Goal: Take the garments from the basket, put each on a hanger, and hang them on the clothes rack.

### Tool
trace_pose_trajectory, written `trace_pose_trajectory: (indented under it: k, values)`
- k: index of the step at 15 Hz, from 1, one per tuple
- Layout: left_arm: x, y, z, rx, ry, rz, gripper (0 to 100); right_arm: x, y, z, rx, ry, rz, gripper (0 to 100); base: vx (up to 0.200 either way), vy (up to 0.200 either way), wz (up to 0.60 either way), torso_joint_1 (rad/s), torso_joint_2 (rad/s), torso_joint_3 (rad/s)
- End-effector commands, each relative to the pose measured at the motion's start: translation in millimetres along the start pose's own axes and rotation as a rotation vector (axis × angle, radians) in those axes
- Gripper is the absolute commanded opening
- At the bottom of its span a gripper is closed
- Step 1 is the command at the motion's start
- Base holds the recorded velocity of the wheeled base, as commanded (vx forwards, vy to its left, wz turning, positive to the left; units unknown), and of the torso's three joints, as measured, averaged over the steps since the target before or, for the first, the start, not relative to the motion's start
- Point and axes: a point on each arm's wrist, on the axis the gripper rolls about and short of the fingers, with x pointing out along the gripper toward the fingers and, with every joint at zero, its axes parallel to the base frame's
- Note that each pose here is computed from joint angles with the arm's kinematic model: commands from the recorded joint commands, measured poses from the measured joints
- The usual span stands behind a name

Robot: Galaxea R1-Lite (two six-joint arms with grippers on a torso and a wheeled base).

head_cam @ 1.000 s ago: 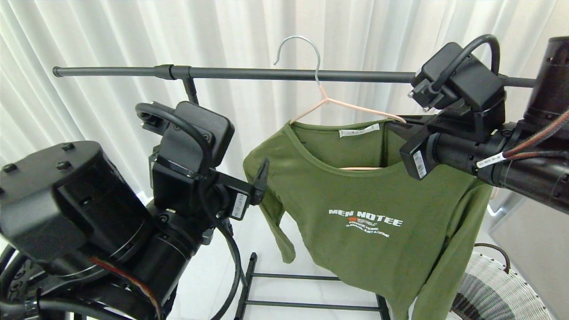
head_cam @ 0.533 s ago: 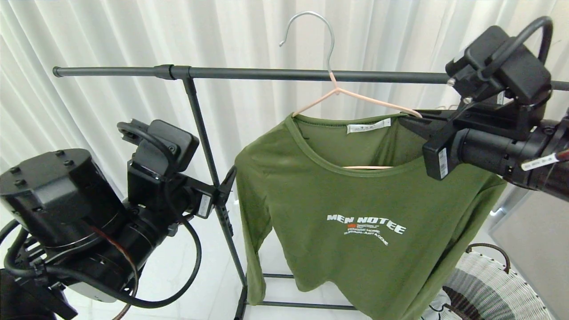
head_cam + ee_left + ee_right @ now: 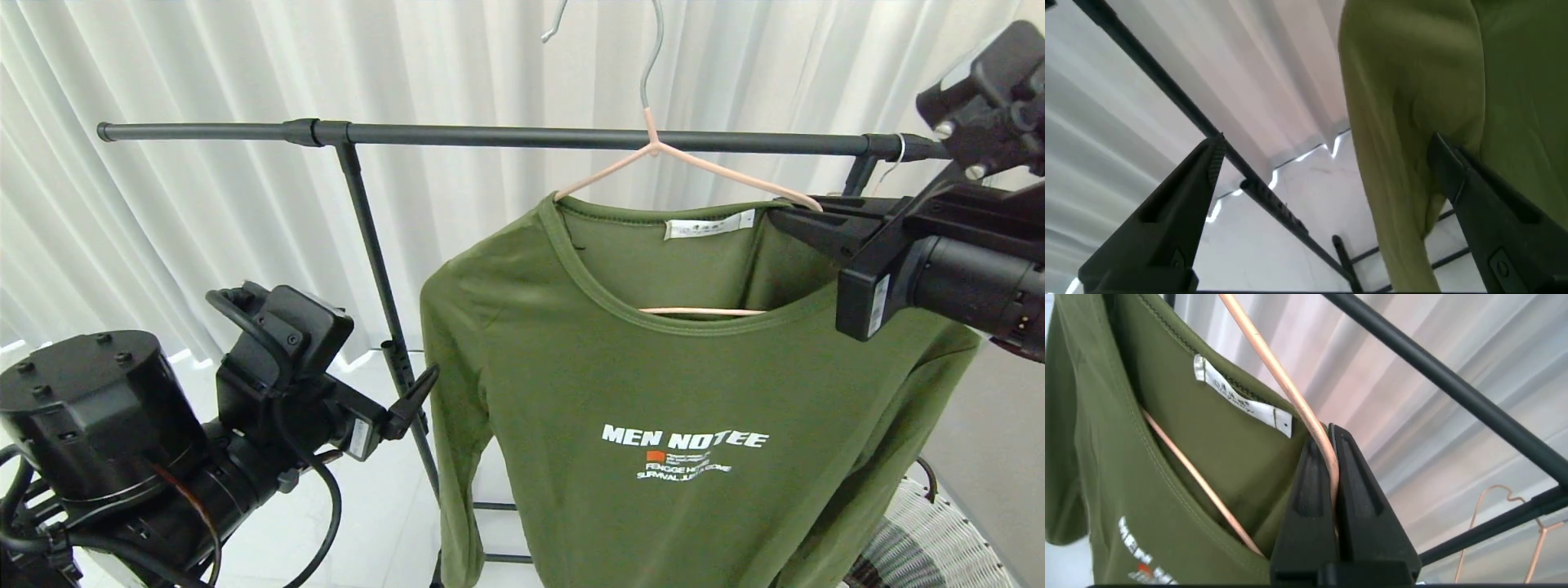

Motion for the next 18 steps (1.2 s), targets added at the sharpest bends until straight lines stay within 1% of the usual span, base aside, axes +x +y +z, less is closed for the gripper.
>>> trace_pose_trajectory:
  k: [1,3,4,8,12,15,16,18]
  values:
    - [1.1,-0.1,-3.6,-0.018,0.016,0.001,100,-3.2,-0.8,2.0,0.002,-0.012,0.002,0,0.0,0.0,0.0,0.0,0.0,0.0]
    - [1.5,-0.7,-4.5,-0.031,0.02,-0.002,100,-5.9,-1.7,3.4,0.003,-0.02,0.002,0,0.0,0.0,0.0,0.0,0.0,0.0]
    - [2.0,-1.1,-5.2,-0.03,0.023,-0.005,0,-7.2,-0.7,4.6,0.004,-0.026,0.007,0,0.0,0.0,0.0,0.0,0.0,0.0]
    - [3.7,-2.9,-5.9,-0.029,0.027,-0.012,0,-8.0,3.3,5.9,0.004,-0.033,0.026,0,0.0,0.0,0.0,0.0,0.0,0.0]
    - [3.0,-2.6,-5.7,-0.038,0.026,-0.009,0,-8.4,2.8,6.5,0.005,-0.036,0.025,0,0.0,0.0,0.0,0.0,0.0,0.0]
    - [-0.7,-2.0,-5.8,-0.029,0.024,-0.007,0,-7.9,2.8,6.2,0.005,-0.034,0.024,0,0.0,0.0,0.0,0.0,0.0,0.0]
    - [-2.6,-1.6,-5.6,-0.031,0.021,-0.007,100,-7.5,2.8,6.3,0.005,-0.034,0.024,0,0.0,0.0,0.0,0.0,0.0,0.0]
    - [-3.7,-1.7,-6.1,-0.039,0.021,-0.009,100,-8.0,2.4,7.0,0.005,-0.036,0.023,0,0.0,0.0,0.0,0.0,0.0,0.0]
